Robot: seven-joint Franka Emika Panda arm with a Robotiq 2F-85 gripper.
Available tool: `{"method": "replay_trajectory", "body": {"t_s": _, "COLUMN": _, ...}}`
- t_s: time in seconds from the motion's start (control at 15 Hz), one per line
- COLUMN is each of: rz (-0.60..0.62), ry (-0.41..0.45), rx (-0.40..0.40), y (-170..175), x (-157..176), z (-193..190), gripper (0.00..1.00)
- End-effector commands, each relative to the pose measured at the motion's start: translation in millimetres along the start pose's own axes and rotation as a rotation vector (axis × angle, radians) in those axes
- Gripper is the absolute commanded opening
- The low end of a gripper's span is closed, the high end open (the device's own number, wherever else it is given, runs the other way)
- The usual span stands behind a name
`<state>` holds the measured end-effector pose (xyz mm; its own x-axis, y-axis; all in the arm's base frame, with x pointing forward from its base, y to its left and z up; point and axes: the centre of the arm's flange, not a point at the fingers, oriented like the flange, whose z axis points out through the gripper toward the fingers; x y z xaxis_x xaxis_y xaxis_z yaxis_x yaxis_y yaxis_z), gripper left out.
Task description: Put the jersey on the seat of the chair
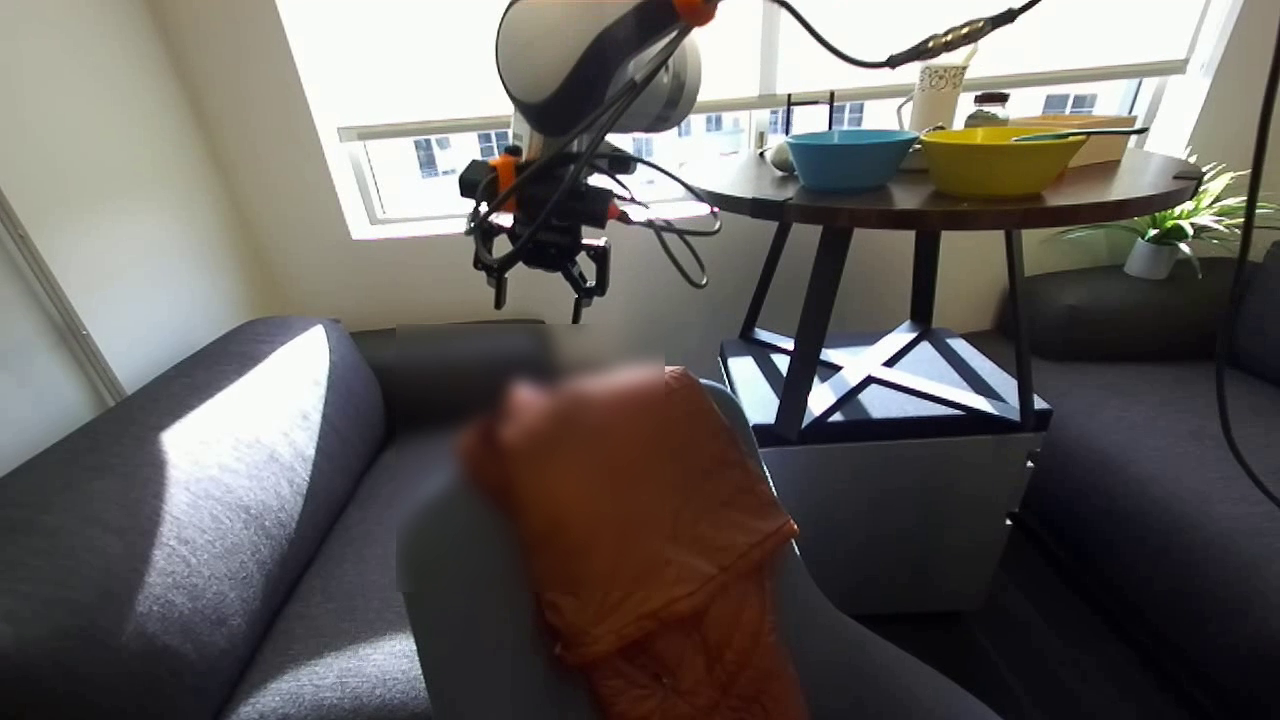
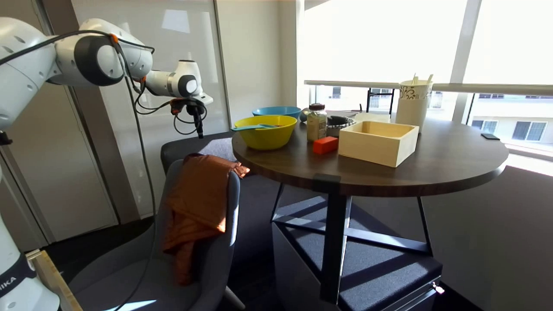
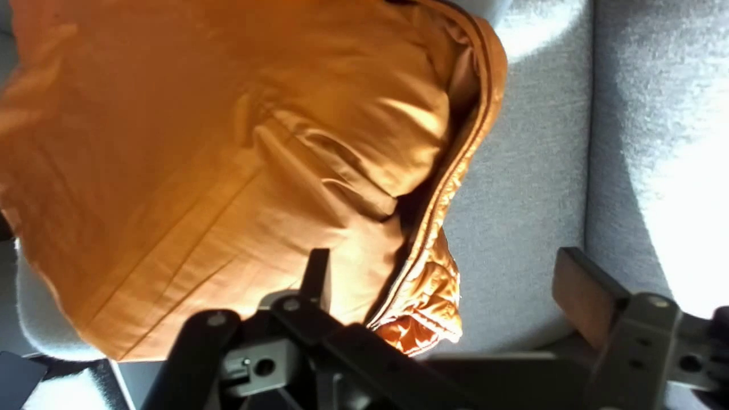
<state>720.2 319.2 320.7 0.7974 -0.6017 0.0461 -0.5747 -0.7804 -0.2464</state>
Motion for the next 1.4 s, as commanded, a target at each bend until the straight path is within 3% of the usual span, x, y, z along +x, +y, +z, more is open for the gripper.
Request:
{"method": "replay_trajectory", "body": {"t_s": 0.0, "rz": 0.122, "ry": 0.064, "rx": 0.053, "y": -51.0, "x": 19.9, "z": 45.5, "gripper": 1.0}}
{"method": "replay_trajectory", "body": {"t_s": 0.47, "rz": 0.143, "ry": 0.036, "rx": 0.094, "y": -80.8, "x": 27.9, "z": 109.6, "gripper": 1.0}}
{"method": "replay_trajectory", "body": {"t_s": 0.73, "rz": 0.116, "ry": -0.049, "rx": 0.093, "y": -85.5, "x": 14.5, "z": 139.9, "gripper": 1.0}}
{"method": "replay_trajectory", "body": {"t_s": 0.8, "rz": 0.109, "ry": -0.075, "rx": 0.097, "y": -85.7, "x": 10.6, "z": 149.0, "gripper": 0.97}}
{"method": "replay_trajectory", "body": {"t_s": 0.87, "rz": 0.099, "ry": -0.091, "rx": 0.105, "y": -87.4, "x": 4.0, "z": 153.9, "gripper": 0.84}}
{"method": "replay_trajectory", "body": {"t_s": 1.2, "rz": 0.061, "ry": -0.119, "rx": 0.141, "y": -89.4, "x": -13.4, "z": 161.5, "gripper": 0.48}}
{"method": "replay_trajectory", "body": {"t_s": 1.33, "rz": 0.05, "ry": -0.112, "rx": 0.164, "y": -91.7, "x": -16.9, "z": 154.8, "gripper": 0.46}}
